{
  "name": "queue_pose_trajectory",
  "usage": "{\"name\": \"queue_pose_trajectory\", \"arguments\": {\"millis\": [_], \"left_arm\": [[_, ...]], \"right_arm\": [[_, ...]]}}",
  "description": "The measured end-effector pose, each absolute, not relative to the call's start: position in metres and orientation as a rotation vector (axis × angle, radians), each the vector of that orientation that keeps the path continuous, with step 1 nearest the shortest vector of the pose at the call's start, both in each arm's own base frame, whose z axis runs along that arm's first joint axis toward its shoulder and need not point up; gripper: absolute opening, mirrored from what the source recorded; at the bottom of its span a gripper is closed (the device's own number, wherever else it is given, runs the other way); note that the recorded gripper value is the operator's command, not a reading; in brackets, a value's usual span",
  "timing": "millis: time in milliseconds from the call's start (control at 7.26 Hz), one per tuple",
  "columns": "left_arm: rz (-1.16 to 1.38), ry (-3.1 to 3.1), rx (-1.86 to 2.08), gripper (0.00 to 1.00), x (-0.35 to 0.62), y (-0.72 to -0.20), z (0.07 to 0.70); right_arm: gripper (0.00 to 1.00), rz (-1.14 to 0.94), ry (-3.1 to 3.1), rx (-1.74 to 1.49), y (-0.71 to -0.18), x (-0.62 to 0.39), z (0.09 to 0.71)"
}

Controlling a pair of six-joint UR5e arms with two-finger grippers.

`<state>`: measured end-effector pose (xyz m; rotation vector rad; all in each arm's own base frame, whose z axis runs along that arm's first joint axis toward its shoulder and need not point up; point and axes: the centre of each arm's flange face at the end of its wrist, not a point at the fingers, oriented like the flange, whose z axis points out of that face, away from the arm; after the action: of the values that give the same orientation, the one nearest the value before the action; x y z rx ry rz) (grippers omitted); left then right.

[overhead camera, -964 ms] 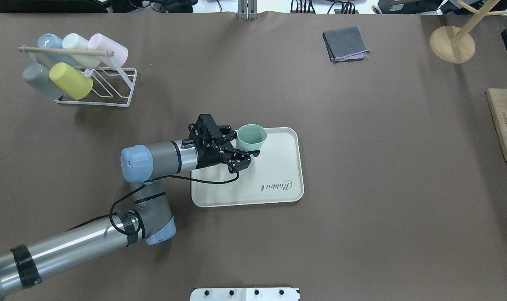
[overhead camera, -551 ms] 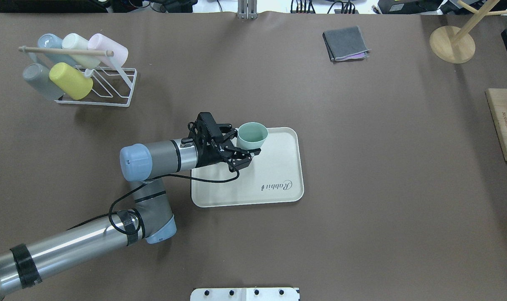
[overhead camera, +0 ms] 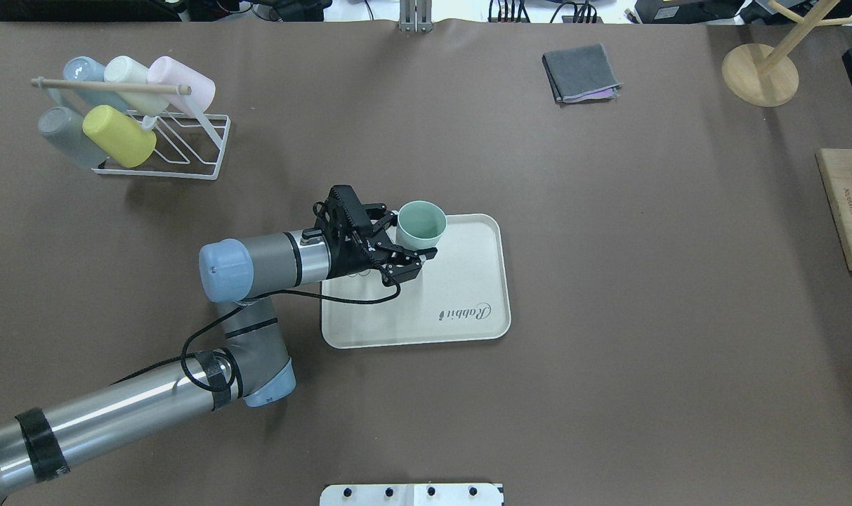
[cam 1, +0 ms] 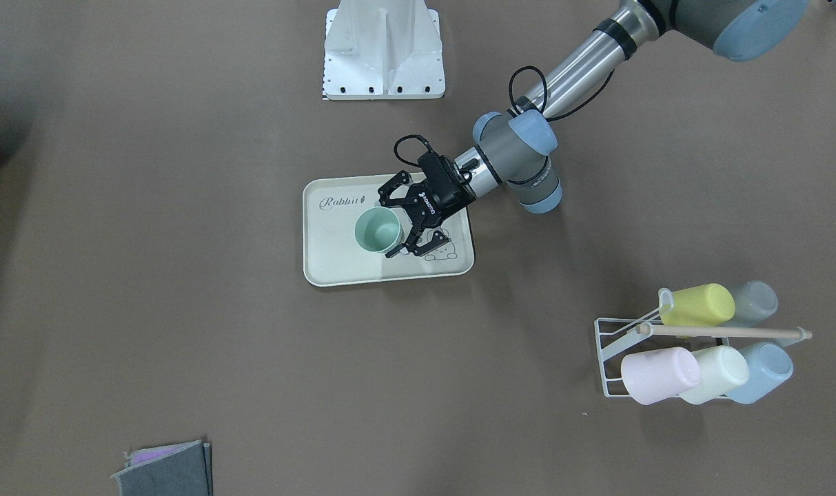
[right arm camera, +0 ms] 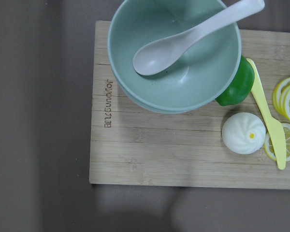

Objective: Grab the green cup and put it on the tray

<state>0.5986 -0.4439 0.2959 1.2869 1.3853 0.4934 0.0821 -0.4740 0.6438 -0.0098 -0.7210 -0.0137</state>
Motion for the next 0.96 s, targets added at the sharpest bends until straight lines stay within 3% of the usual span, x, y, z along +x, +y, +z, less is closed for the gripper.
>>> {"name": "queue_pose_trajectory", "arguments": {"millis": [964], "left_arm": [[0.492,1.388,1.29,0.98,0.5979,-0.4441,0.2948]], "right_arm": [[1.0,-0.014,-0.726,-0.009,-0.474,0.0817,0.6423]]}}
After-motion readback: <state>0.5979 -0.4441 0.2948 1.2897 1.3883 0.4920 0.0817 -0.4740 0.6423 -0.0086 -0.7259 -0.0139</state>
